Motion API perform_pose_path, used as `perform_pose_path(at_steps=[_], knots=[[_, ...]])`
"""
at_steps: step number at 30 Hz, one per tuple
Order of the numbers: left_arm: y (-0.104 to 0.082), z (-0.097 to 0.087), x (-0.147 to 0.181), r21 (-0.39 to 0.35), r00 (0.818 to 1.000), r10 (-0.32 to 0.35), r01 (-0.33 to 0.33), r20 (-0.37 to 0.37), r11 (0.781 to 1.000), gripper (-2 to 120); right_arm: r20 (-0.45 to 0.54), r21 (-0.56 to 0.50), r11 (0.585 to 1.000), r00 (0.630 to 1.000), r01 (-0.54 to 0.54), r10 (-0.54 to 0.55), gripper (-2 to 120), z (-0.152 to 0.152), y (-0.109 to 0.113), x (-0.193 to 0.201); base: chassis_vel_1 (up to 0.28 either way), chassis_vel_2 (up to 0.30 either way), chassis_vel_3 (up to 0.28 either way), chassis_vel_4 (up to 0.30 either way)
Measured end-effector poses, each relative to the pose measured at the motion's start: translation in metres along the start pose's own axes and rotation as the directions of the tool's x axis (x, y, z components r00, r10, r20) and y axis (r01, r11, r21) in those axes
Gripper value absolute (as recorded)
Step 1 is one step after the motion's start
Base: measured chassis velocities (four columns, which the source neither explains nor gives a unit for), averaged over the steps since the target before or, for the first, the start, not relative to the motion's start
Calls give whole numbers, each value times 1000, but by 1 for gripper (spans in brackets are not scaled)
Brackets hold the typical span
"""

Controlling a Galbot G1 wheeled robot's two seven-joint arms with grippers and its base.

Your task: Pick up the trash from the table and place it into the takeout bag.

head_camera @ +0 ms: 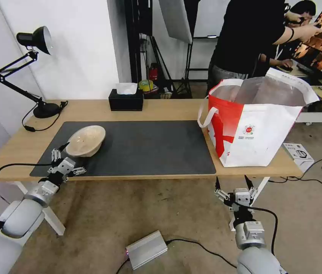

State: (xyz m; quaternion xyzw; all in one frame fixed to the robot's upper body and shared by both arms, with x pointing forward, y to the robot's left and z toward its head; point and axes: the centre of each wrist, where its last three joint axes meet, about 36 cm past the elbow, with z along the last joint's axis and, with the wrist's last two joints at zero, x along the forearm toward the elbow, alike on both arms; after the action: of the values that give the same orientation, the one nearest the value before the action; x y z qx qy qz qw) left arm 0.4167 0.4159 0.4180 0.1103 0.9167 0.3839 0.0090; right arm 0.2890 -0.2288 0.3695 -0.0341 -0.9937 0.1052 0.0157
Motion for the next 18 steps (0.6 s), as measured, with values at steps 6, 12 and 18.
perform_pose_path(at_steps=[6,12,18], knots=[[1,4,-12,-5,1000,5,-5,-2,1000,100,-2,-1,1000,1000,-3,3,100,1,1,-1,0,0,0,0],[0,8,-17,-7,1000,16,-16,-8,1000,100,-5,-4,1000,1000,-5,5,100,2,1,-1,0,0,0,0],[-3,10,-21,-7,1000,26,-26,-9,1000,100,-5,-6,1000,1000,-6,6,100,2,3,0,0,0,0,0]])
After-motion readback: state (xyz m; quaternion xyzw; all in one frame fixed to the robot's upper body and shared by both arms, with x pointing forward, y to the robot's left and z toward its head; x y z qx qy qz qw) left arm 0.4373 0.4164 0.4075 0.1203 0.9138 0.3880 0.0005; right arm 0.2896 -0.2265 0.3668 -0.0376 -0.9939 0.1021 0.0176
